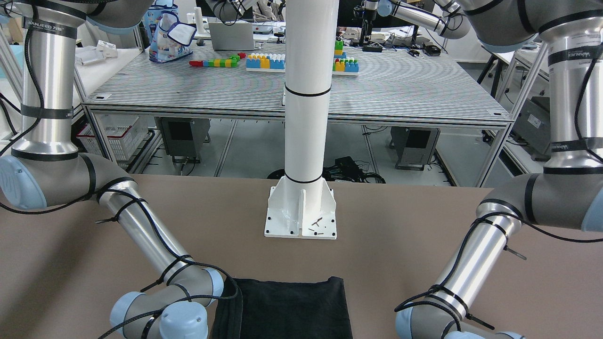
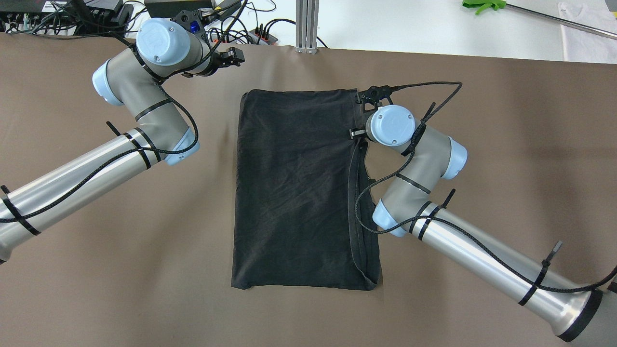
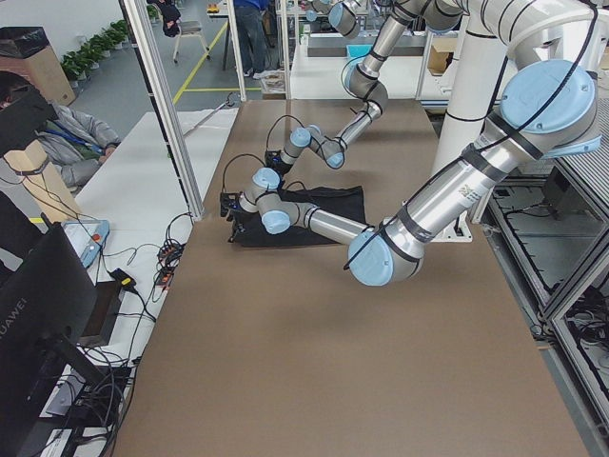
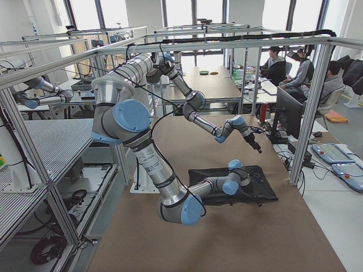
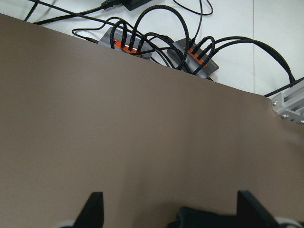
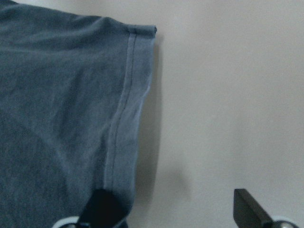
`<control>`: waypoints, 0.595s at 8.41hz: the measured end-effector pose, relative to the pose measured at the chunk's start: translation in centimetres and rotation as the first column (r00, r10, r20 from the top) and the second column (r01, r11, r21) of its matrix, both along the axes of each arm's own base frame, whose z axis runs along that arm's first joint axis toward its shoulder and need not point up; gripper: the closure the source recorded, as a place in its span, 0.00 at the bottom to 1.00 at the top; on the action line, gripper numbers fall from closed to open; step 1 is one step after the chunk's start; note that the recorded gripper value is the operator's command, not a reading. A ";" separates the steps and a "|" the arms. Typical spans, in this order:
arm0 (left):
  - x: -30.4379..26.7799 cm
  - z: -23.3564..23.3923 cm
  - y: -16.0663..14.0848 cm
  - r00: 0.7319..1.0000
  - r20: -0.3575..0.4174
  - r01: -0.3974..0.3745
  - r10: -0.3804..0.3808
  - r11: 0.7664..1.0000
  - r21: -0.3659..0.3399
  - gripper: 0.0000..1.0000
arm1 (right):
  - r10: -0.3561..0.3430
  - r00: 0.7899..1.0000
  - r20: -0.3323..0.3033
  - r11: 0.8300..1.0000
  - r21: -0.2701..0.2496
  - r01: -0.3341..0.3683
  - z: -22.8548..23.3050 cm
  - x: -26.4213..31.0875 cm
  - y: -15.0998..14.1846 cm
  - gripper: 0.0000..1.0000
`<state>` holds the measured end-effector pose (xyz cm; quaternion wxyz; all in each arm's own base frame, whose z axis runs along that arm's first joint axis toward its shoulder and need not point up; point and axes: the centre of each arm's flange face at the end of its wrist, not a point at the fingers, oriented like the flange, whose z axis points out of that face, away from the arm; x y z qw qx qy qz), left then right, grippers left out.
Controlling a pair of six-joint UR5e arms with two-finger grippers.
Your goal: Fold clothes
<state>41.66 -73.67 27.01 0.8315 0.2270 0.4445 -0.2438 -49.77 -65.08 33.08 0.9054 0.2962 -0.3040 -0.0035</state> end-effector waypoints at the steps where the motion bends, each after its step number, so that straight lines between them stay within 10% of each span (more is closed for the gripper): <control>1: 0.0 0.1 0.0 1.000 0.001 0.000 0.000 1.000 -0.001 0.00 | -0.027 0.999 0.025 1.000 -0.008 0.027 -0.6 1.4 -0.6 0.06; 5: -0.1 0.3 0.0 1.000 0.003 0.000 0.000 1.000 -0.003 0.00 | -0.017 0.986 0.163 0.997 -0.066 0.028 -4.1 2.1 0.5 0.06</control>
